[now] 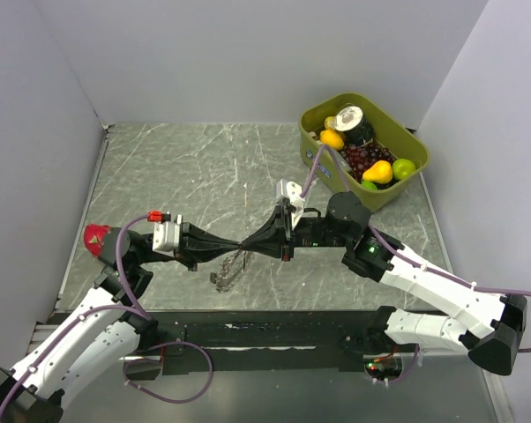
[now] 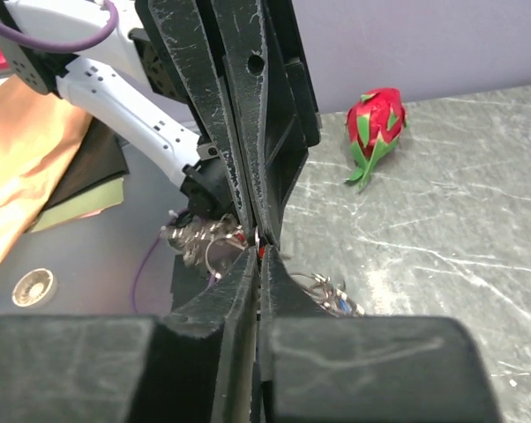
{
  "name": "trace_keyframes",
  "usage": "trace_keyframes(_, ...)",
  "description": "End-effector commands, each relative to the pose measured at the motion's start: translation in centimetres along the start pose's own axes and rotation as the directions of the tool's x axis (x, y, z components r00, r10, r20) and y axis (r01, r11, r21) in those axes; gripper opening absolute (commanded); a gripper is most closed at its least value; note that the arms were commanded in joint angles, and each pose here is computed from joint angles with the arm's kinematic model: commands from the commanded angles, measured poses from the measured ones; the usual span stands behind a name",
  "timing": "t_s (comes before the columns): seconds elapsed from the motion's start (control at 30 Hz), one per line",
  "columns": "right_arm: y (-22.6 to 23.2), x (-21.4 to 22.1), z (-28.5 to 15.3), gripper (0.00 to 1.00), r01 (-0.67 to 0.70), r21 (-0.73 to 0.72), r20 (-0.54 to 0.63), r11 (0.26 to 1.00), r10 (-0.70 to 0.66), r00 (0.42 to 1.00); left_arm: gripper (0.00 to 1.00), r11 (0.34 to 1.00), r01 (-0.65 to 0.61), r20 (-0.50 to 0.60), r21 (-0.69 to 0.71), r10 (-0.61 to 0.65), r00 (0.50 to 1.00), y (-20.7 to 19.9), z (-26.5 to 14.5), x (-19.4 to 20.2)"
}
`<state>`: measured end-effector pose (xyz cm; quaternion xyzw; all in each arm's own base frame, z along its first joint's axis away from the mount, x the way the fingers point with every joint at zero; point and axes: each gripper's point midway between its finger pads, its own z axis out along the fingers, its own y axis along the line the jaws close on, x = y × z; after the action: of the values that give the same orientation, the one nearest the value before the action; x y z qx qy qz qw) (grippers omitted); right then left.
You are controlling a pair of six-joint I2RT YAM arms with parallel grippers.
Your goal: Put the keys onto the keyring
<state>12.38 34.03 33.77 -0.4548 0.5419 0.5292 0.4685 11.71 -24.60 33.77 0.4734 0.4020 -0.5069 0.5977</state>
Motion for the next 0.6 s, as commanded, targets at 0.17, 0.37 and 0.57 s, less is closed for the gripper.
trace_keyframes(0.17,-1.0,-1.7,-0.2,0.0,0.022,0.069,0.012,0.997,-0.023,1.0,0.01,0.994,-0.11,0.042,0.025,0.109,0.993,-0.4,0.3,-3.0)
trace_keyframes(0.37,-1.7,-0.6,-0.7,0.0,0.076,0.088,-0.119,0.993,-0.065,0.991,0.17,0.996,-0.085,-0.113,0.017,0.086,0.99,0.4,0.1,-1.4)
trace_keyframes(0.57,-1.7,0.6,-1.5,0.0,0.109,0.045,-0.28,0.993,-0.092,0.955,0.44,0.997,-0.066,-0.247,0.03,0.072,0.966,1.4,0.0,-0.6)
